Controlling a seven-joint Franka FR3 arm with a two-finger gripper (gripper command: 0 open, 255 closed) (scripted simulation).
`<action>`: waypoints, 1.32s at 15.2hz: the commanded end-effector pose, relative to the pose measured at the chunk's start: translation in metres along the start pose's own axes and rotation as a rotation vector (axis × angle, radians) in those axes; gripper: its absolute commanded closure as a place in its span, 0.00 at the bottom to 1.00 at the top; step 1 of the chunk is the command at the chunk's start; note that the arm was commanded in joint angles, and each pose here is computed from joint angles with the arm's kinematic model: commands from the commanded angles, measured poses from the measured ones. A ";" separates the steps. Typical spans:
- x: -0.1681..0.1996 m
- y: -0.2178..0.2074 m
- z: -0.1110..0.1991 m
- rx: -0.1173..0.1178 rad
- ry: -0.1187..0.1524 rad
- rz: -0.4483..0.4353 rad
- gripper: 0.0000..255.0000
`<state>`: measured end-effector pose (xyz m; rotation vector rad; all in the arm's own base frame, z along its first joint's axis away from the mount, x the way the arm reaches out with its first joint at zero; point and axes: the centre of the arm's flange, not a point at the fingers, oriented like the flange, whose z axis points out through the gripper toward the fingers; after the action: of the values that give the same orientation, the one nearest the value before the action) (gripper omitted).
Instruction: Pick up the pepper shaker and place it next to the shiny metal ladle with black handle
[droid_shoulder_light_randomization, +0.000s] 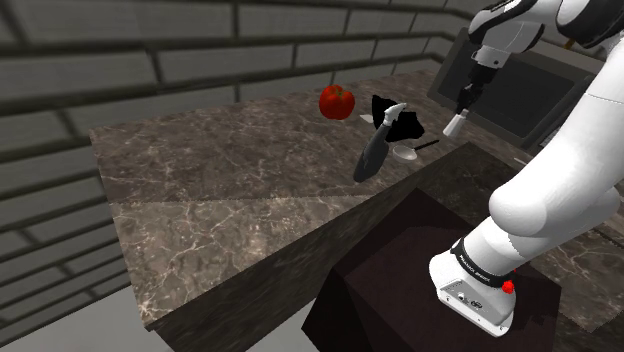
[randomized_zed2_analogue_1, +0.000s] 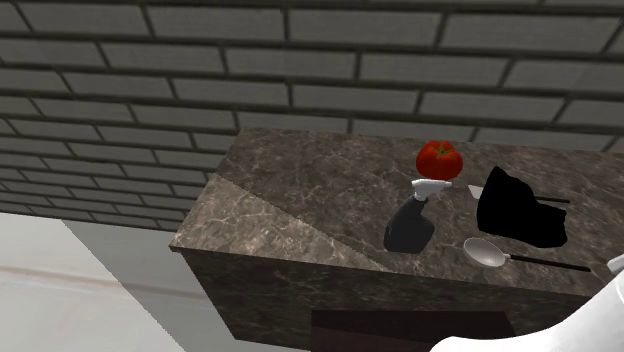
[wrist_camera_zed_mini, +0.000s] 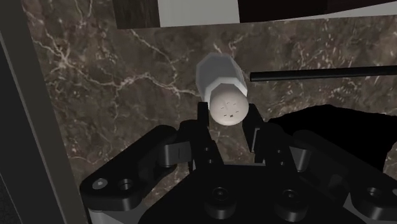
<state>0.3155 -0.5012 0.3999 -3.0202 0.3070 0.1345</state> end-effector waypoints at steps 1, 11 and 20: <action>0.001 0.001 0.010 0.000 0.001 0.000 1.00; 0.003 0.003 0.027 0.000 0.001 0.000 1.00; 0.003 0.003 0.000 0.000 0.001 0.000 0.00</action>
<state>0.3179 -0.5045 0.3891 -3.0214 0.3071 0.1329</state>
